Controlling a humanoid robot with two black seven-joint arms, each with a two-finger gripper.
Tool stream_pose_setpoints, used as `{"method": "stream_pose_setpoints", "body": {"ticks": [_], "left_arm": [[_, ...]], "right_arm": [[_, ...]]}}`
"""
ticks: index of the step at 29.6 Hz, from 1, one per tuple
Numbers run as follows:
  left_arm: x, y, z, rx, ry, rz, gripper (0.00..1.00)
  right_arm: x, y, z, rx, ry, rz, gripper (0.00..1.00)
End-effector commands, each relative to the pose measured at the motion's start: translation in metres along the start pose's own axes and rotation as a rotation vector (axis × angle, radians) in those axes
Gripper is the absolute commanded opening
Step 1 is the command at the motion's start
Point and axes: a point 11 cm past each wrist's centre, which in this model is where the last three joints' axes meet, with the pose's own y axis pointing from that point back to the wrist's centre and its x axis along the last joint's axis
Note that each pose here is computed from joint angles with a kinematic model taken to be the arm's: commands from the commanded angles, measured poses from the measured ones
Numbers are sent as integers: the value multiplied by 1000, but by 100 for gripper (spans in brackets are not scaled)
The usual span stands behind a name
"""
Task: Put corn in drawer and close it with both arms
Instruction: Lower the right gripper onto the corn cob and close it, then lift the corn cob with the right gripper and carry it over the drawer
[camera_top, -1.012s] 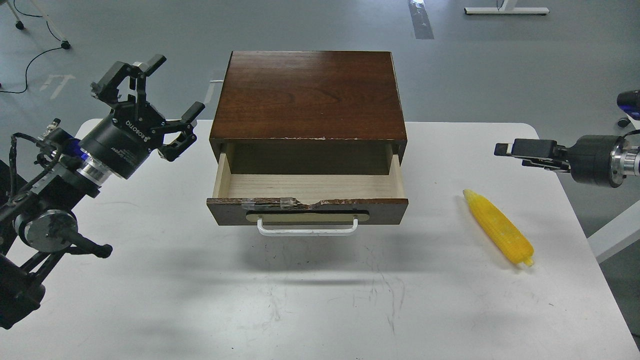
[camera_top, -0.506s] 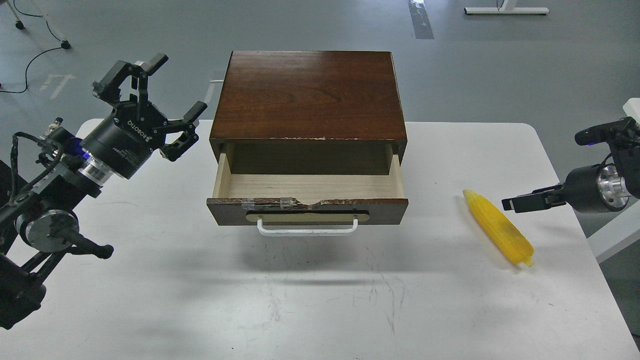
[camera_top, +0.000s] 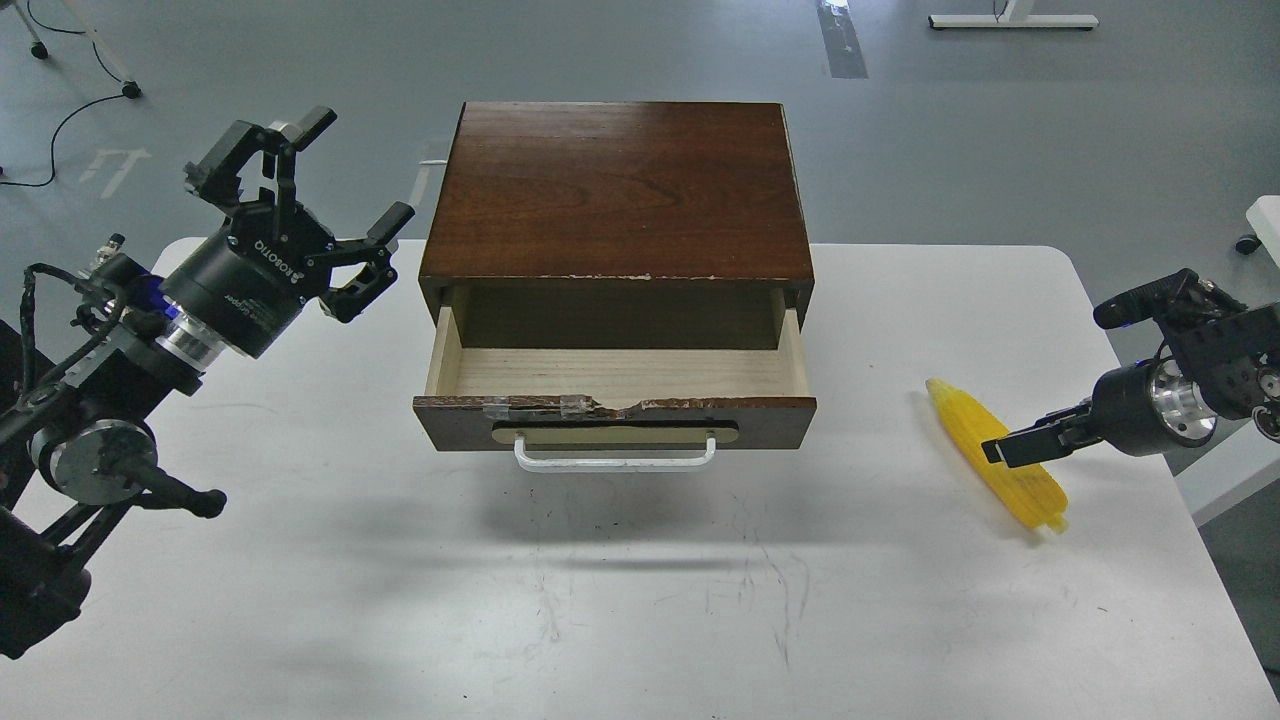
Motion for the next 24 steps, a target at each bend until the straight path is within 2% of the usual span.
{"method": "stream_pose_setpoints", "body": {"ticks": [1,4,7,8,10,11,12,13,14,17,24], "left_arm": [[0,0,0,0,0,1,99],[0,0,0,0,0,1,99],[0,0,0,0,0,1,99],[0,1,-1,1,-2,1,99],[0,0,-1,0,0,1,99],[0,0,-1,0,0,1,99],[0,0,-1,2,0,1,99],[0,0,-1,1,0,1,99],[0,0,-1,0,0,1,99],[0,0,-1,0,1,0,99],[0,0,0,-1,0,-1,99]], "right_arm": [[-2,-2,3,-14,2,-13,94],[-5,-6,3,-17,12,-26,88],[-6,-9,2,-17,27,-21,68],[-6,-10,1,-15,30,-21,58],[-6,-10,2,-17,32,-24,44],[-7,-11,1,-16,33,-27,25],[-7,-11,1,-16,33,-26,17],[-7,-10,2,-17,33,-22,3],[-6,-9,2,-19,33,-20,0],[7,-1,2,-22,38,14,0],[78,51,2,-66,117,209,0]]}}
